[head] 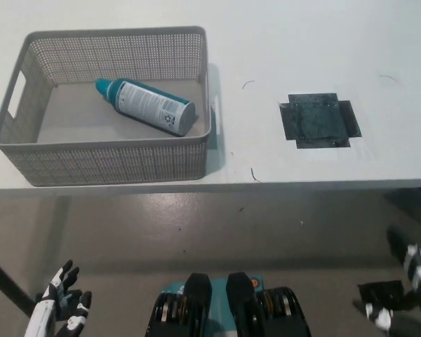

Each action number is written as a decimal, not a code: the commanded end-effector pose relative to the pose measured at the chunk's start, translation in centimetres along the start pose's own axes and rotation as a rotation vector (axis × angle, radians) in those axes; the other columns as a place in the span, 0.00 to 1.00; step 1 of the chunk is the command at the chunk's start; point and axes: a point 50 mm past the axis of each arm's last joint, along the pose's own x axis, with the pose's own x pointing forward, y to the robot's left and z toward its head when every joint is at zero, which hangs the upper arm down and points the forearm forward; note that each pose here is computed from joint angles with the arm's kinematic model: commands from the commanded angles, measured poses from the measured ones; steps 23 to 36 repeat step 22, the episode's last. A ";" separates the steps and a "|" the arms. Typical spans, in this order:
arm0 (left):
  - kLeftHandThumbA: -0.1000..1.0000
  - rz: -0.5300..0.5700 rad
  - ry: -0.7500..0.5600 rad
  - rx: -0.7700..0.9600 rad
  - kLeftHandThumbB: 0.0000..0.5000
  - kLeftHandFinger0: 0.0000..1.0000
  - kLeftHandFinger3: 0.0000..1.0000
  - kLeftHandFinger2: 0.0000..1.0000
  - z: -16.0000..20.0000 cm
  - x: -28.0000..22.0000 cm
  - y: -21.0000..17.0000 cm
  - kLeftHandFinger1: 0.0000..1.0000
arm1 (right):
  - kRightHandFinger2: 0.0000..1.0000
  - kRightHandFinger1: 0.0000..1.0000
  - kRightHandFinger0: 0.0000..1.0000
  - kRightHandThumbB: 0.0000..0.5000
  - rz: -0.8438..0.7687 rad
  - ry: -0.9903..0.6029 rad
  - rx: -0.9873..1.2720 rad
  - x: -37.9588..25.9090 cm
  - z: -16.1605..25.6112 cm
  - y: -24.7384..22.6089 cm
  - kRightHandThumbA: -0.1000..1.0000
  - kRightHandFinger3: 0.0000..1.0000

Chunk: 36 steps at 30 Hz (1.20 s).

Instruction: Use the right hand to pick up an air purifying spray and put it inside a container

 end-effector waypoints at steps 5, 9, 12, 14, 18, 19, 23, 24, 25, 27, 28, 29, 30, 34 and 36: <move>0.93 0.043 -0.020 -0.013 1.00 0.87 1.00 1.00 0.0 -1.7 0.8 1.00 | 1.00 1.00 1.00 0.69 -0.015 0.112 0.045 -2.5 -4.6 -0.9 1.00 1.00; 0.94 0.049 -0.017 -0.014 1.00 0.85 1.00 1.00 0.0 -1.7 0.6 1.00 | 1.00 1.00 1.00 0.69 0.012 0.072 -0.020 -1.2 -4.3 -0.9 1.00 1.00; 0.95 0.049 -0.023 0.000 1.00 0.84 1.00 1.00 -0.1 -1.6 0.6 1.00 | 1.00 1.00 1.00 0.79 0.024 0.066 -0.035 -0.6 -4.2 -1.0 1.00 1.00; 0.95 0.053 -0.024 0.007 1.00 0.83 1.00 1.00 0.0 -1.7 0.8 1.00 | 1.00 1.00 1.00 0.81 0.029 0.063 -0.035 -0.3 -4.1 -0.9 1.00 1.00; 0.95 0.052 -0.031 0.007 0.99 0.83 1.00 1.00 0.2 -1.5 0.8 1.00 | 1.00 1.00 1.00 0.81 0.020 0.045 -0.028 0.3 -4.1 -1.0 1.00 1.00; 0.95 0.052 -0.037 0.015 1.00 0.83 1.00 1.00 0.3 -1.5 0.8 1.00 | 1.00 1.00 1.00 0.77 0.020 0.047 -0.030 0.3 -4.0 -1.0 1.00 1.00; 0.95 0.051 -0.039 0.012 1.00 0.83 1.00 1.00 0.4 -1.3 0.7 1.00 | 1.00 1.00 1.00 0.75 0.021 0.046 -0.027 0.5 -3.9 -1.1 1.00 1.00; 0.95 0.051 -0.039 0.012 1.00 0.83 1.00 1.00 0.4 -1.3 0.7 1.00 | 1.00 1.00 1.00 0.75 0.021 0.046 -0.027 0.5 -3.9 -1.1 1.00 1.00; 0.95 0.051 -0.039 0.012 1.00 0.83 1.00 1.00 0.4 -1.3 0.7 1.00 | 1.00 1.00 1.00 0.75 0.021 0.046 -0.027 0.5 -3.9 -1.1 1.00 1.00; 0.95 0.051 -0.039 0.012 1.00 0.83 1.00 1.00 0.4 -1.3 0.7 1.00 | 1.00 1.00 1.00 0.75 0.021 0.046 -0.027 0.5 -3.9 -1.1 1.00 1.00; 0.95 0.051 -0.039 0.012 1.00 0.83 1.00 1.00 0.4 -1.3 0.7 1.00 | 1.00 1.00 1.00 0.75 0.021 0.046 -0.027 0.5 -3.9 -1.1 1.00 1.00; 0.95 0.051 -0.039 0.012 1.00 0.83 1.00 1.00 0.4 -1.3 0.7 1.00 | 1.00 1.00 1.00 0.75 0.021 0.046 -0.027 0.5 -3.9 -1.1 1.00 1.00; 0.95 0.051 -0.039 0.012 1.00 0.83 1.00 1.00 0.4 -1.3 0.7 1.00 | 1.00 1.00 1.00 0.75 0.021 0.046 -0.027 0.5 -3.9 -1.1 1.00 1.00; 0.95 0.051 -0.039 0.012 1.00 0.83 1.00 1.00 0.4 -1.3 0.7 1.00 | 1.00 1.00 1.00 0.75 0.021 0.046 -0.027 0.5 -3.9 -1.1 1.00 1.00; 0.95 0.051 -0.039 0.012 1.00 0.83 1.00 1.00 0.4 -1.3 0.7 1.00 | 1.00 1.00 1.00 0.75 0.021 0.046 -0.027 0.5 -3.9 -1.1 1.00 1.00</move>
